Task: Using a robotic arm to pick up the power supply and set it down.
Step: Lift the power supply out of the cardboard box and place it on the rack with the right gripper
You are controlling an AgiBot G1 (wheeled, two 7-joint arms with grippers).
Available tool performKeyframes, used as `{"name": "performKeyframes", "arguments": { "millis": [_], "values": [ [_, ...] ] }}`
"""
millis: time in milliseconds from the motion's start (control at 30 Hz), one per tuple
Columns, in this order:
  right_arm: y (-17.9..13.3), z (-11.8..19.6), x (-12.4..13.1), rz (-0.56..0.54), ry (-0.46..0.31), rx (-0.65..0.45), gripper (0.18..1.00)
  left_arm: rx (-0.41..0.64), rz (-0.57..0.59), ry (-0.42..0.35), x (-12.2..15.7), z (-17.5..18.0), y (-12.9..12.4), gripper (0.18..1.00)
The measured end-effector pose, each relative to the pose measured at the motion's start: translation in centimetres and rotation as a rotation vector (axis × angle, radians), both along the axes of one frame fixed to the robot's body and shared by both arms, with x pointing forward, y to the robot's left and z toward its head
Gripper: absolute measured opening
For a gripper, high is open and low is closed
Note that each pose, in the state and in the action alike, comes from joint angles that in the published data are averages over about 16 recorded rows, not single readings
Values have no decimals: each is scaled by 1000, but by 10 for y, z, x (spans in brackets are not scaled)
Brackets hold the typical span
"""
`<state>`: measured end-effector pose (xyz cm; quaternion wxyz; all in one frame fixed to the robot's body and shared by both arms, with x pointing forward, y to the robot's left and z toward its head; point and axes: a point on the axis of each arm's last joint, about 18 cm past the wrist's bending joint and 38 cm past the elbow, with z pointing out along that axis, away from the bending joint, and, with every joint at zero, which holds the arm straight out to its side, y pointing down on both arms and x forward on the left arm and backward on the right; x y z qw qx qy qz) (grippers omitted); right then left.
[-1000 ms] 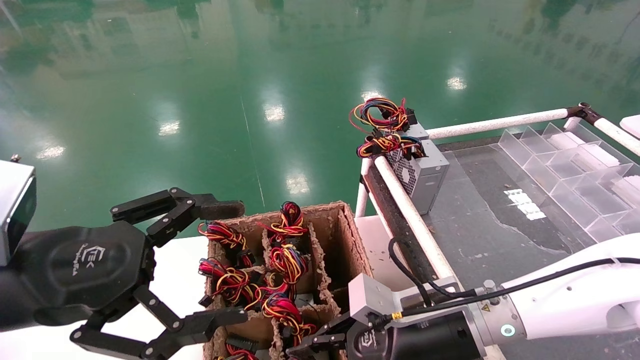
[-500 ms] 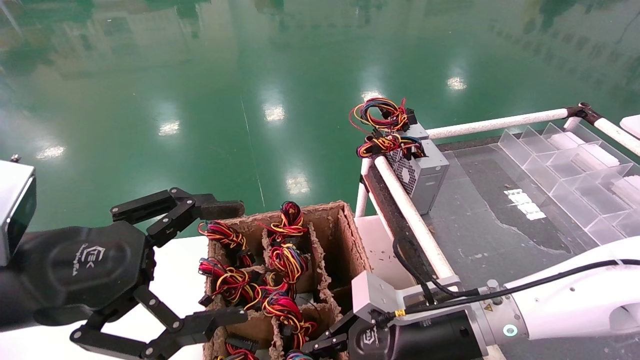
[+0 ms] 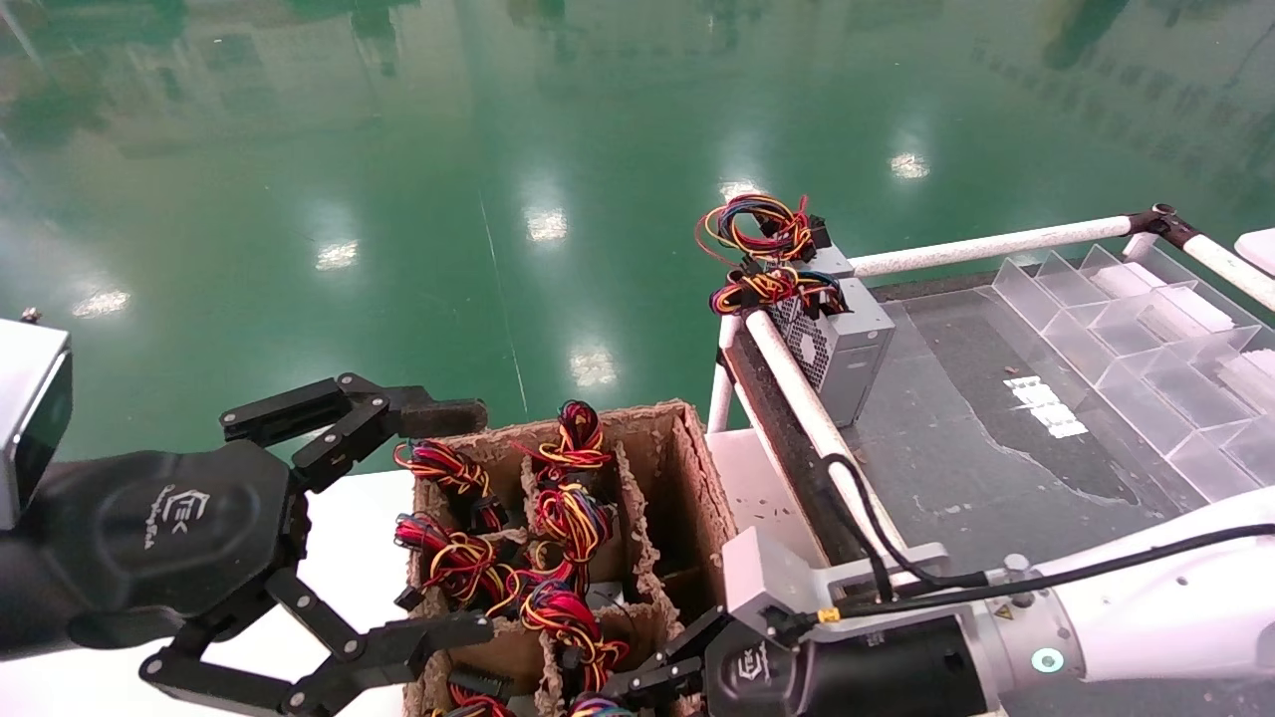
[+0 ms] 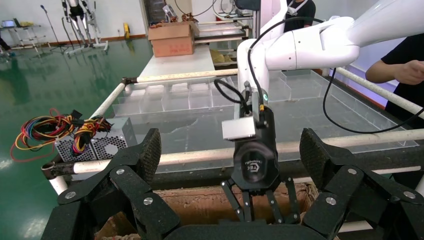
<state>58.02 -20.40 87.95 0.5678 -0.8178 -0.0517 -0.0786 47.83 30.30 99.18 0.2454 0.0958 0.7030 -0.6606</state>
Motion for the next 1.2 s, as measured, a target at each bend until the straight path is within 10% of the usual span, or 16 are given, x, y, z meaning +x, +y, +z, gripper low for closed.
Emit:
{"name": "performKeyframes", "arguments": {
  "millis": [1200],
  "values": [
    [-82, 155, -59, -54, -240, 380, 192, 0, 0, 0, 0, 0, 0, 1001]
  ]
}}
